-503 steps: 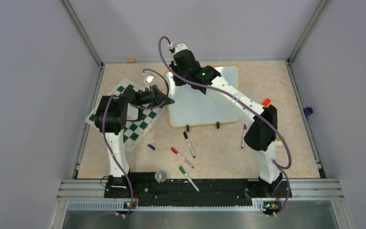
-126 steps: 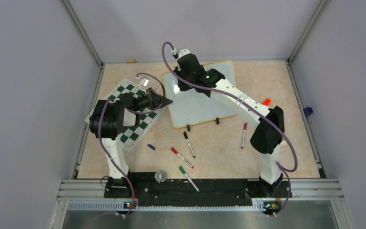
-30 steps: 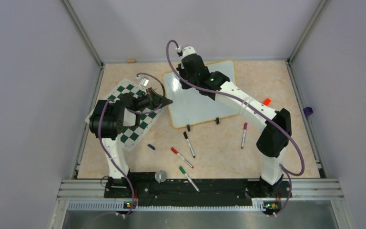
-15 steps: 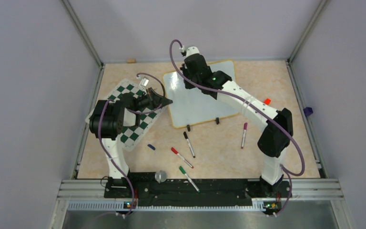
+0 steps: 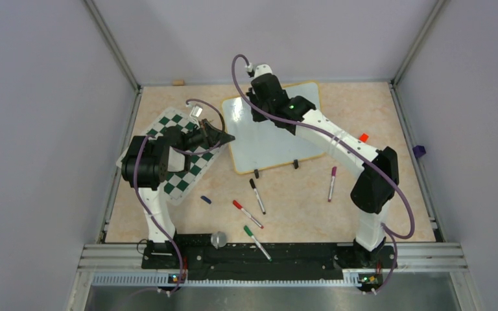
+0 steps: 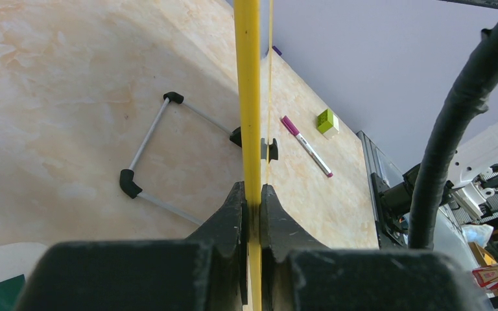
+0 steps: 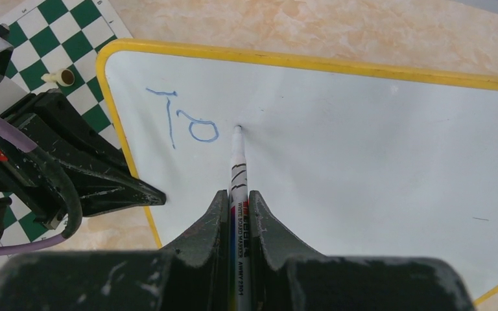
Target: Write a sentence on the whiteboard
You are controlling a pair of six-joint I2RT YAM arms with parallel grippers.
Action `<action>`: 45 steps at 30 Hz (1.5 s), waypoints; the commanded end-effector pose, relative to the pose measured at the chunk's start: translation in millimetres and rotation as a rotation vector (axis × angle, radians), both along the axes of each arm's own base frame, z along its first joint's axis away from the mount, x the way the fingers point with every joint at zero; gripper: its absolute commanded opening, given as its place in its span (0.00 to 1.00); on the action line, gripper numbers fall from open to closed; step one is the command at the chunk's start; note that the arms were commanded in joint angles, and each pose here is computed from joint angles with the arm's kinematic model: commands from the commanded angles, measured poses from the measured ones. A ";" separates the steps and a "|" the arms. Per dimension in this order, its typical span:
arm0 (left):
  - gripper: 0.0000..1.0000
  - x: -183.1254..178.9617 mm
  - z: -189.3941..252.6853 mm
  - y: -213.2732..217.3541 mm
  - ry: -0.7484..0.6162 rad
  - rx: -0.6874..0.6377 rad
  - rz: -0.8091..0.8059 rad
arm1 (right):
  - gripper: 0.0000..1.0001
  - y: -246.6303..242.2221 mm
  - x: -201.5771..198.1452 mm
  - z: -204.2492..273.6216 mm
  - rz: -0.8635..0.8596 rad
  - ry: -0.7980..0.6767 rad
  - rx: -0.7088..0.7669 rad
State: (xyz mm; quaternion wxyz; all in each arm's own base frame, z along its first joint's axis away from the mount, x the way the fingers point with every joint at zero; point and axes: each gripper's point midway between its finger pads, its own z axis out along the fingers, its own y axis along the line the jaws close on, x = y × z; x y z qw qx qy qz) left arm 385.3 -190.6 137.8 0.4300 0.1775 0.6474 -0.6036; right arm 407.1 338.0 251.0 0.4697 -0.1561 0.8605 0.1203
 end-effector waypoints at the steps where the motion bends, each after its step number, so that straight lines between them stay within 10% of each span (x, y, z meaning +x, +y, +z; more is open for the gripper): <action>1: 0.00 1.4 22.8 2.4 -0.207 0.016 0.010 | 0.00 -10.9 2.1 32.4 -0.030 -0.055 0.050; 45: 0.00 1.7 22.7 2.6 -0.210 0.017 0.011 | 0.00 -16.0 10.1 22.4 -0.051 -0.026 0.040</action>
